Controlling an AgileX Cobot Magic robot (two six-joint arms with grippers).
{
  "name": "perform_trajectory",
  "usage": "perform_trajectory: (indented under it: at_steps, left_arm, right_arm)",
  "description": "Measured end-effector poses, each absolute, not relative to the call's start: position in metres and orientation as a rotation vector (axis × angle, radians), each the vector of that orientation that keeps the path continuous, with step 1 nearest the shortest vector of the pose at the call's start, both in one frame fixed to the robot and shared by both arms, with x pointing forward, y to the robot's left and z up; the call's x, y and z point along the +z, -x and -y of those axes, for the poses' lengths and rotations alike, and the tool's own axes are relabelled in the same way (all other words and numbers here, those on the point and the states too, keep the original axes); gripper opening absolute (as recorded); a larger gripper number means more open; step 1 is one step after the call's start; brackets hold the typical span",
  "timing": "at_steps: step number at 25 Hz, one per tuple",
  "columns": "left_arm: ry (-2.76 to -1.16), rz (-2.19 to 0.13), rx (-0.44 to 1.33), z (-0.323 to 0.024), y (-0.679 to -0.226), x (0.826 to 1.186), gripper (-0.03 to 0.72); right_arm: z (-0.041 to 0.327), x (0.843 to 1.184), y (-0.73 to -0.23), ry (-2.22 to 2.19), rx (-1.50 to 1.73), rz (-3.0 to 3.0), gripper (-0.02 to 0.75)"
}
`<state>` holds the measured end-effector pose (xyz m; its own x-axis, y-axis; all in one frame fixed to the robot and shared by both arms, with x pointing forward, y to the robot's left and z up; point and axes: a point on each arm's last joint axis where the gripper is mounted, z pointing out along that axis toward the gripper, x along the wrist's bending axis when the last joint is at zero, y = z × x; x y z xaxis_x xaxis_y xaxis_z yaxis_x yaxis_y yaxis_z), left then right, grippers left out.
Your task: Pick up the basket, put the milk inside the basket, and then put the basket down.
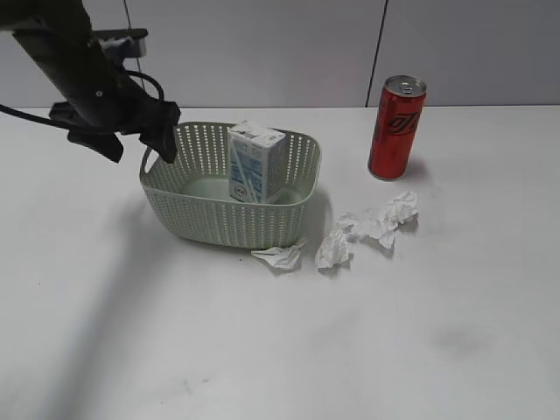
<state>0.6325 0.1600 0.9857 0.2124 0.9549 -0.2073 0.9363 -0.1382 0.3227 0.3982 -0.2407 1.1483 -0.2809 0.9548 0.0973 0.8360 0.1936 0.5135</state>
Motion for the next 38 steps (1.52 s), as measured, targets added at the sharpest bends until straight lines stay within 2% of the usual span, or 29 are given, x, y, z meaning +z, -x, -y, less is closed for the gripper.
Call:
perform_trajectory:
  at_steps: [5, 10, 19, 22, 29, 38]
  left_arm:
    - [-2.154, -1.701, 0.143, -0.171, -0.609, 1.038, 0.621]
    - [-2.239, -1.689, 0.183, -0.187, -0.573, 1.086, 0.619]
    - [-2.197, -1.630, 0.277, -0.205, -0.521, 1.142, 0.601]
    - [-2.195, -1.628, 0.281, -0.213, -0.495, 1.143, 0.594]
    - [-2.241, -1.662, 0.239, -0.240, -0.412, 1.108, 0.589]
    - [-2.178, -1.588, 0.347, -0.270, -0.324, 1.056, 0.589]
  right_arm:
    - [0.242, 1.150, -0.394, -1.706, 0.720, -2.218, 0.596]
    - [0.250, 1.155, -0.370, -1.669, 0.786, -2.176, 0.624]
    - [0.269, 1.121, -0.311, -1.637, 0.843, -2.138, 0.629]
    - [0.274, 1.100, -0.296, -1.638, 0.841, -2.139, 0.629]
    - [0.278, 1.056, -0.281, -1.653, 0.820, -2.150, 0.622]
    - [0.278, 1.046, -0.289, -1.614, 0.871, -2.090, 0.596]
